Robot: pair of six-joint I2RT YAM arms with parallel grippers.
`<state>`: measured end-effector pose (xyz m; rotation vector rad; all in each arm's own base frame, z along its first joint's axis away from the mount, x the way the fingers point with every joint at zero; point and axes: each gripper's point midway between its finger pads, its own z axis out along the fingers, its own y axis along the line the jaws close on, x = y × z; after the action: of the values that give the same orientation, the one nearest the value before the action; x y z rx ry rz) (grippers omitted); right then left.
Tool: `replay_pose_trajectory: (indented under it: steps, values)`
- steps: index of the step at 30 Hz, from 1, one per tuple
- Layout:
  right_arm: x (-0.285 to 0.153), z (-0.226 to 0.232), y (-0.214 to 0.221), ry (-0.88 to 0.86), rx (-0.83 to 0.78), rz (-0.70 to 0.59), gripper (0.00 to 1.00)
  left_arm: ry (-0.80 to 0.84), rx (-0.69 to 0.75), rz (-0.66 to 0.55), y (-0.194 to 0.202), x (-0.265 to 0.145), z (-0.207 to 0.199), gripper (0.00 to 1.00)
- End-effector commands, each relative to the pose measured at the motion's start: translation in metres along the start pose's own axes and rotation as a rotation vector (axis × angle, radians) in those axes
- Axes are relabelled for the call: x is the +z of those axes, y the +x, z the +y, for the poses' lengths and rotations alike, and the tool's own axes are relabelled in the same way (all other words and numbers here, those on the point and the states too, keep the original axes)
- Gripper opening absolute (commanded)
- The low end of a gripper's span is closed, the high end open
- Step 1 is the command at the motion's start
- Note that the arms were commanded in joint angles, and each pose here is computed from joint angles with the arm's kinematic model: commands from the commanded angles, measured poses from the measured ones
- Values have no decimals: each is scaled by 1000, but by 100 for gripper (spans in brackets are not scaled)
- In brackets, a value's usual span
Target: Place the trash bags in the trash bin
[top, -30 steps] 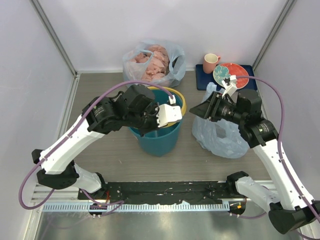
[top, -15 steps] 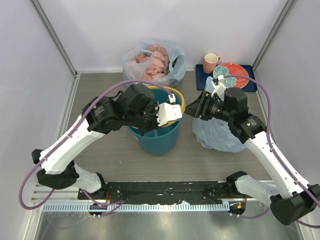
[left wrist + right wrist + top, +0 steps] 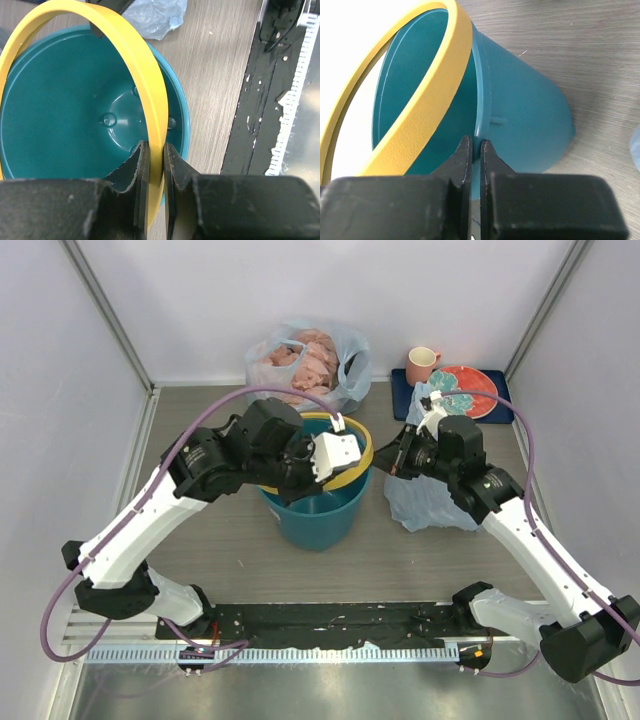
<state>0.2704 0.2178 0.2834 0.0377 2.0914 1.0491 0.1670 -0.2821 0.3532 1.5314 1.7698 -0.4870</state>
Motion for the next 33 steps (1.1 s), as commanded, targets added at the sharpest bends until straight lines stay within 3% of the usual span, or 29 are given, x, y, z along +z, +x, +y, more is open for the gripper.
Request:
replay_pose_trajectory:
  steps: [1,5,10,15,20,21,23,33]
  values:
    - [-7,-10,-13,76,-99,-49,1,-102,-66,-230,-42,-38,30,0]
    - [-10,-17,-15,115,-129,-51,1,-167,-194,-366,-53,-69,57,0]
    - [-11,-21,-15,139,-141,-49,1,-270,-248,-533,-65,-103,80,0]
    - [-11,-18,-16,126,-149,-48,1,-454,-280,-563,-56,-133,108,0]
    - [-11,-4,-20,68,-158,-58,1,-660,-299,-406,1,-140,131,0]
    - [-12,0,-24,55,-163,-68,1,-719,-334,-316,30,-128,139,0]
    - [-12,3,-24,43,-164,-69,1,-782,-381,-262,61,-130,143,0]
    - [-13,6,-27,36,-174,-74,1,-689,-799,23,238,-55,141,0]
